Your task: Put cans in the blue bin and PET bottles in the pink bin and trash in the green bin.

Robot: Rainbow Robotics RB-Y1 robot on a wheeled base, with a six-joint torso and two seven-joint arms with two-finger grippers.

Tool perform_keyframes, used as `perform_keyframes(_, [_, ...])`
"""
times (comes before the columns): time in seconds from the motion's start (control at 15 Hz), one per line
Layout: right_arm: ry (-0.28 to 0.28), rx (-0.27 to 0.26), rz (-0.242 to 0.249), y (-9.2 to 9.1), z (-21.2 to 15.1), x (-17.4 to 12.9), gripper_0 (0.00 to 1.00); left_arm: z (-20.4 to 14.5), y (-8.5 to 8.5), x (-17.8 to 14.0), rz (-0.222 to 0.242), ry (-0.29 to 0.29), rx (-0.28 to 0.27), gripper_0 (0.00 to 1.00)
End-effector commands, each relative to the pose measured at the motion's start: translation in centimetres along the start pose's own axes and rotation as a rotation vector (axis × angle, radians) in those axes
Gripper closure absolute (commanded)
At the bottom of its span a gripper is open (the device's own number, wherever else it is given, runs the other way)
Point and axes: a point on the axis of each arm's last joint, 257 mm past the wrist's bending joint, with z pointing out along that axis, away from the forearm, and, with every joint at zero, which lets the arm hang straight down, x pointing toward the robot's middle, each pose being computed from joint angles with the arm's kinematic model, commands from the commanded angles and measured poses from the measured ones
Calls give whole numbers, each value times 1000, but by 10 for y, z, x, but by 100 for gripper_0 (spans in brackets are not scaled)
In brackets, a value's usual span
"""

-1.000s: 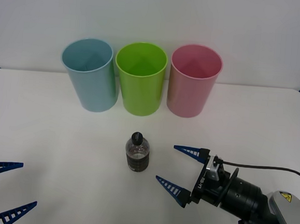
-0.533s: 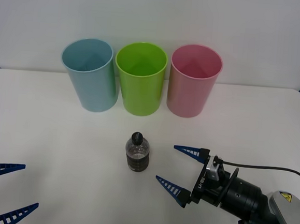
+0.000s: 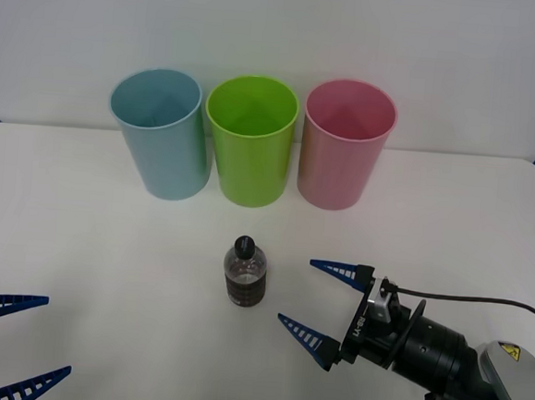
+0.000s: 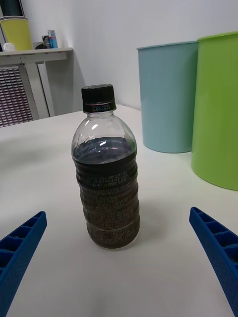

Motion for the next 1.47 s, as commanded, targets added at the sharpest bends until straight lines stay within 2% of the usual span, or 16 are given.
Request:
perform_keyframes(0.07, [0, 0, 0, 0, 0, 0, 0, 0, 0, 0, 0, 0, 0, 0])
perform_keyframes(1.47, [0, 0, 0, 0, 0, 0, 0, 0, 0, 0, 0, 0, 0, 0])
